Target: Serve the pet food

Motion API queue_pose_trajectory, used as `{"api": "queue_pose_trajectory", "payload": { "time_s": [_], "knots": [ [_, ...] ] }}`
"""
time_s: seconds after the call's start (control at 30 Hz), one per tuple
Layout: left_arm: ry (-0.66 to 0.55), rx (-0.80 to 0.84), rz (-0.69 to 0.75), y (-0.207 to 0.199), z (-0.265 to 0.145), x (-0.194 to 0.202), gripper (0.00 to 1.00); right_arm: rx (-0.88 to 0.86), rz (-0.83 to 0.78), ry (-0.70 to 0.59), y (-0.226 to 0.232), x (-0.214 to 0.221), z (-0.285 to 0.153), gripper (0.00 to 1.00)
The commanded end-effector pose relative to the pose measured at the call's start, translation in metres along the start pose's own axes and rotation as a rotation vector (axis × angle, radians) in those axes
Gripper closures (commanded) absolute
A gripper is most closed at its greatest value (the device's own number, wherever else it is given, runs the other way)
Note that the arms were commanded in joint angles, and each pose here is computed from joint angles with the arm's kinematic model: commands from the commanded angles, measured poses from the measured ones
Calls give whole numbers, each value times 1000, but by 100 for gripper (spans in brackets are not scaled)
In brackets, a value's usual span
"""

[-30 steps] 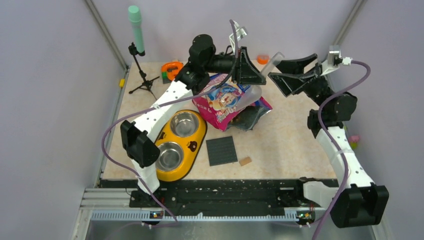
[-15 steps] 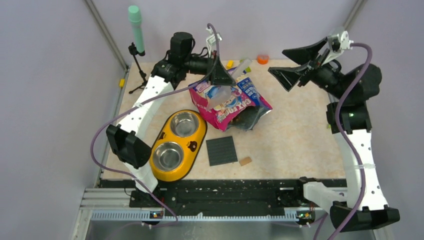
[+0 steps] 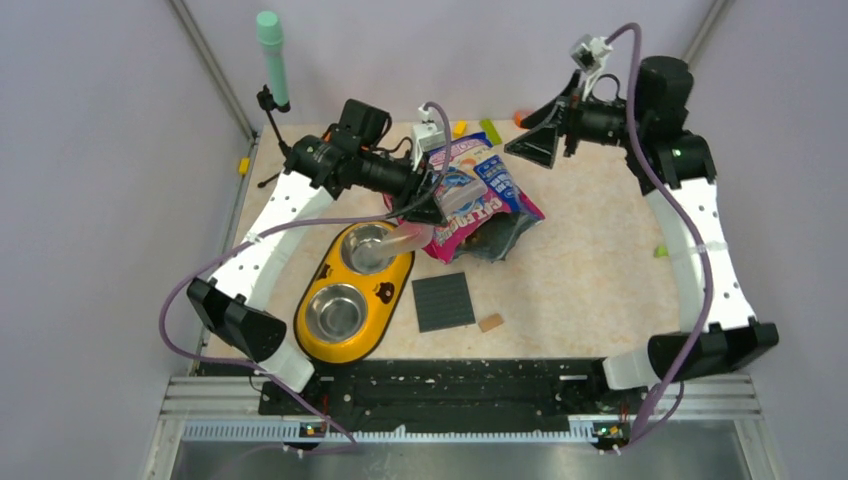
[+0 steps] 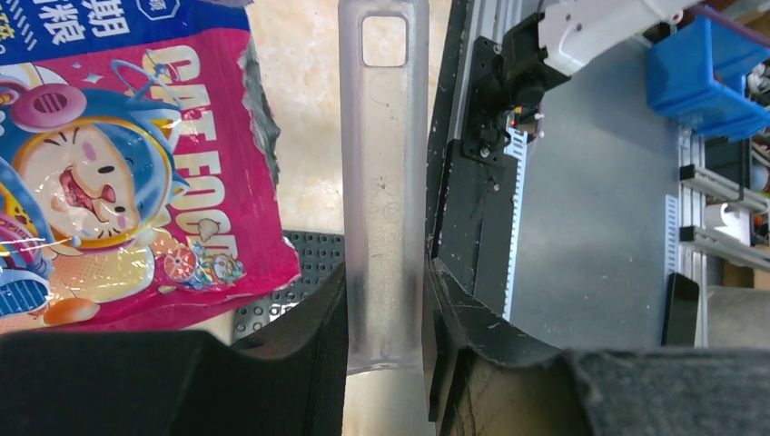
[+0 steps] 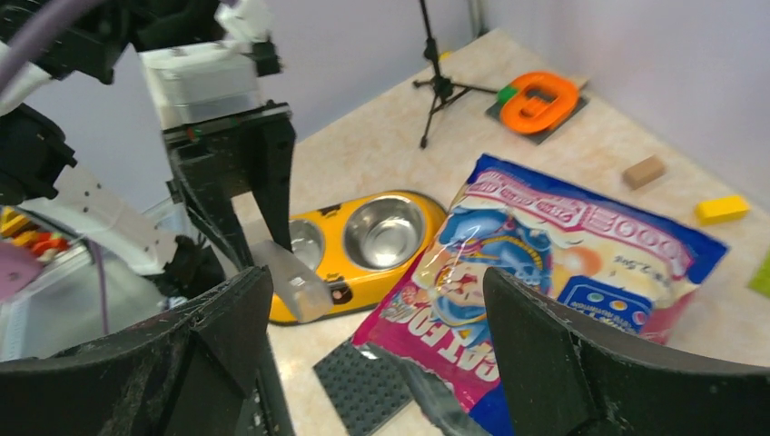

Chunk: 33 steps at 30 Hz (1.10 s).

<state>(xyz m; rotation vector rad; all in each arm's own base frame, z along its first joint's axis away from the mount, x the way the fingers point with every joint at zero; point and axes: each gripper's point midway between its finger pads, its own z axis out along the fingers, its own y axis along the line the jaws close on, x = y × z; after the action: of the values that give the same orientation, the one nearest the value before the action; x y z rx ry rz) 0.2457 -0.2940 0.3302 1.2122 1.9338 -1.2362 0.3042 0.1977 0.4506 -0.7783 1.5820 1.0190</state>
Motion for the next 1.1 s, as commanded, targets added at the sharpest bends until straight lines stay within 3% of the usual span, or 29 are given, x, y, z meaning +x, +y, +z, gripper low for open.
{"api": "queue_pose_trajectory", "payload": {
  "time_s": [0.0,0.13,0.47,0.9,1.07],
  "knots": [
    [19,18,86,-20,-12,12,100,-137,44,137,18,27,20,13],
    [29,69,54,-28,-11,15,100,-172,-44,236,29,58,38,9],
    [29,78,44,-31,-12,13,100,-386,49,262,50,92,42,10],
    [31,102,19,-29,-7,8,100,-546,115,219,71,93,54,40],
    [29,109,16,-28,-6,4,100,-564,122,234,75,99,60,48]
  ]
}}
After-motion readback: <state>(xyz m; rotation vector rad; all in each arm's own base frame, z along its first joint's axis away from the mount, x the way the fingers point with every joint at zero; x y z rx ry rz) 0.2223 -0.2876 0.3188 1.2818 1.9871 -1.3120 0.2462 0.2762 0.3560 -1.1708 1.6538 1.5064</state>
